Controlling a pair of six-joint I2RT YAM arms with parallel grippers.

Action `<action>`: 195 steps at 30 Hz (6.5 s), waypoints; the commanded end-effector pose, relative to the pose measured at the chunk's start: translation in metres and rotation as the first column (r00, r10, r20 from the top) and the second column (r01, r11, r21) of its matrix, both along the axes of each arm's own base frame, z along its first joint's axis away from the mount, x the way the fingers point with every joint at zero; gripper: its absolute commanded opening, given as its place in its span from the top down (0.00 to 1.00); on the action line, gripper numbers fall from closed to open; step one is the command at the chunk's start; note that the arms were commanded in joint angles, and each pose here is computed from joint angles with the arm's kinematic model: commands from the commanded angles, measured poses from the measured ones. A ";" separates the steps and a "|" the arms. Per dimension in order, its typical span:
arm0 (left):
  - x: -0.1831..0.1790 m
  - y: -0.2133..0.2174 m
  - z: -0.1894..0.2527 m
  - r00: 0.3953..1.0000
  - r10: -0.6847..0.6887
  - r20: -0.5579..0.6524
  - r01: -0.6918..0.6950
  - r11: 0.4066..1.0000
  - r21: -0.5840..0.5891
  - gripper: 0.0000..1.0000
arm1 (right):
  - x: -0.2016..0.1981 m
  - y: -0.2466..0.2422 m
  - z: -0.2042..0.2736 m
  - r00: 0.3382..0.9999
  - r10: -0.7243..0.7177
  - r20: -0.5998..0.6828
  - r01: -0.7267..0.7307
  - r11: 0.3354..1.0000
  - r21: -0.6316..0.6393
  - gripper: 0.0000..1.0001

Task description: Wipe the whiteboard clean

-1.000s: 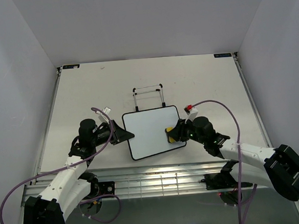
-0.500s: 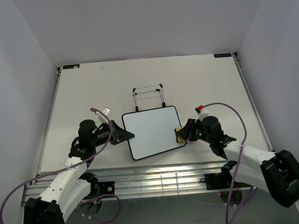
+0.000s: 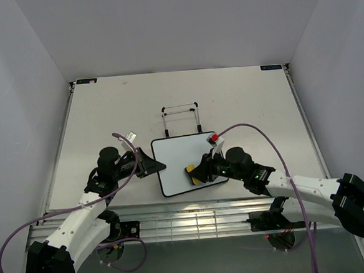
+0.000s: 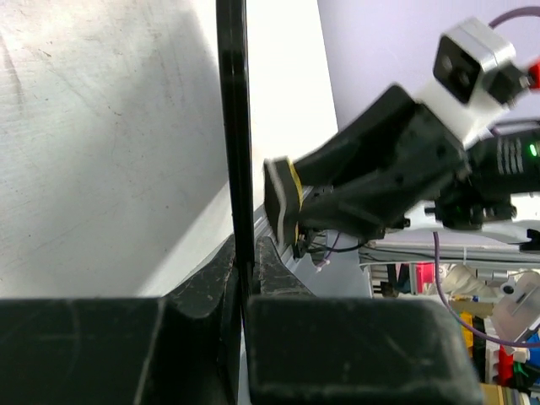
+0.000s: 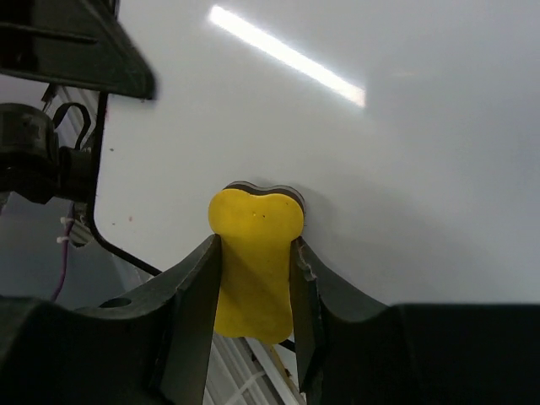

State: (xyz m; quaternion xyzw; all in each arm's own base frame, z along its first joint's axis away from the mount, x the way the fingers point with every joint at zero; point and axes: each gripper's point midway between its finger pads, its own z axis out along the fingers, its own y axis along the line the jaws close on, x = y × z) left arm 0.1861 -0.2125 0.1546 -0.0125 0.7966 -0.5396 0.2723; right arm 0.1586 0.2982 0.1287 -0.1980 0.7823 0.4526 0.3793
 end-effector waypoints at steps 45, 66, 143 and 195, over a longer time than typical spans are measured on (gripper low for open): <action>0.003 -0.012 0.018 0.998 0.057 0.020 -0.057 0.998 -0.022 1.00 | -0.019 0.061 0.005 0.976 -0.080 0.201 0.114 0.980 -0.164 0.62; -0.011 -0.018 0.020 0.996 -0.058 0.066 0.058 0.998 0.008 1.00 | 0.082 -0.086 -0.082 0.963 -0.269 0.034 0.260 0.879 -0.399 0.62; -0.019 -0.005 0.054 0.969 -0.056 0.240 0.040 0.997 0.071 1.00 | 0.114 -0.193 0.012 0.842 -0.538 -0.040 0.518 0.827 -0.220 0.62; 0.048 -0.035 0.218 0.516 -0.189 0.835 0.204 0.974 0.094 1.00 | 0.068 -0.169 0.082 0.936 -0.335 0.112 0.345 0.935 -0.087 0.13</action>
